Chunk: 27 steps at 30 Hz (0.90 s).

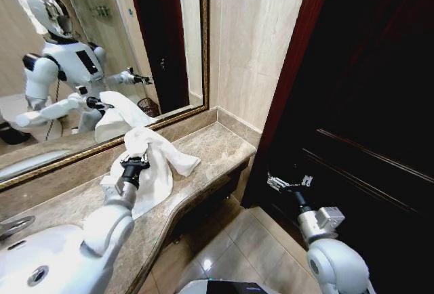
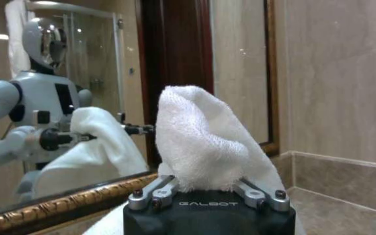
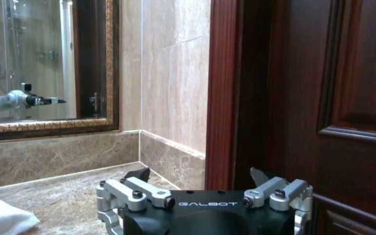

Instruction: Discard the used towel into the hamper.

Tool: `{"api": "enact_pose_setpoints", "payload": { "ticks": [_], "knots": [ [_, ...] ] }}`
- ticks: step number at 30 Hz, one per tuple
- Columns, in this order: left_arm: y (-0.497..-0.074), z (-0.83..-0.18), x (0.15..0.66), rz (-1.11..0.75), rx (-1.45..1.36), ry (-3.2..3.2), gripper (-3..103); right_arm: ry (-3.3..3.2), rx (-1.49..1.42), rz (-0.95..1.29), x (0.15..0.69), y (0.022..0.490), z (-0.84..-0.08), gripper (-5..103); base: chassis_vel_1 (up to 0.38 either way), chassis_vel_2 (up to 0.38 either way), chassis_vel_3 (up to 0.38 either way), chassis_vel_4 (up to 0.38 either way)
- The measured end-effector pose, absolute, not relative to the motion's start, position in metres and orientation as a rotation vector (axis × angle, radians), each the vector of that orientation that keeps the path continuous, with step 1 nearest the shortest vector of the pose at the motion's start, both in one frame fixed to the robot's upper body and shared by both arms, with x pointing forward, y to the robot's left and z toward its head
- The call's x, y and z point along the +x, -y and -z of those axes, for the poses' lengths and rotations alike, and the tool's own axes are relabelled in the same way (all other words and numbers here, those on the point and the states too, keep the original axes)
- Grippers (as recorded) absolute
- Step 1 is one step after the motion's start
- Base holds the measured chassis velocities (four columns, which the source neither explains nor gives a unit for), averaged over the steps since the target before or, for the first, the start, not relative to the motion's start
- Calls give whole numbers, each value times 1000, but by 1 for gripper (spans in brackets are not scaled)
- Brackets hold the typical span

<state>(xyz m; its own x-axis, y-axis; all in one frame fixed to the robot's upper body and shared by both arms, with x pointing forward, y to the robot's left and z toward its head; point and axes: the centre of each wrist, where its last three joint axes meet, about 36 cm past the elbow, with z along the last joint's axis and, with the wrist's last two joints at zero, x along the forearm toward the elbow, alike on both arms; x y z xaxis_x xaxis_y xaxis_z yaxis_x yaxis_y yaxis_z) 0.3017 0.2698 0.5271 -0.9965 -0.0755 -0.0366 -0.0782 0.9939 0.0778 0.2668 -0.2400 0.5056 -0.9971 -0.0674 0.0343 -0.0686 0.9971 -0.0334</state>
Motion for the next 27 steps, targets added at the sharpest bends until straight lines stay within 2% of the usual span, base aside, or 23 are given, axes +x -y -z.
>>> {"api": "enact_pose_setpoints", "payload": {
  "ticks": [8, 27],
  "knots": [
    [-266, -520, 293, -139, -115, -3108, 10, 3104, 88, -44, 259, 241, -505, 100, 72, -84, -103, 93],
    [-262, -519, 284, -131, -134, -3083, 10, 3112, 92, -37, 251, 242, -503, 100, 234, -231, -214, 214]
  ]
}}
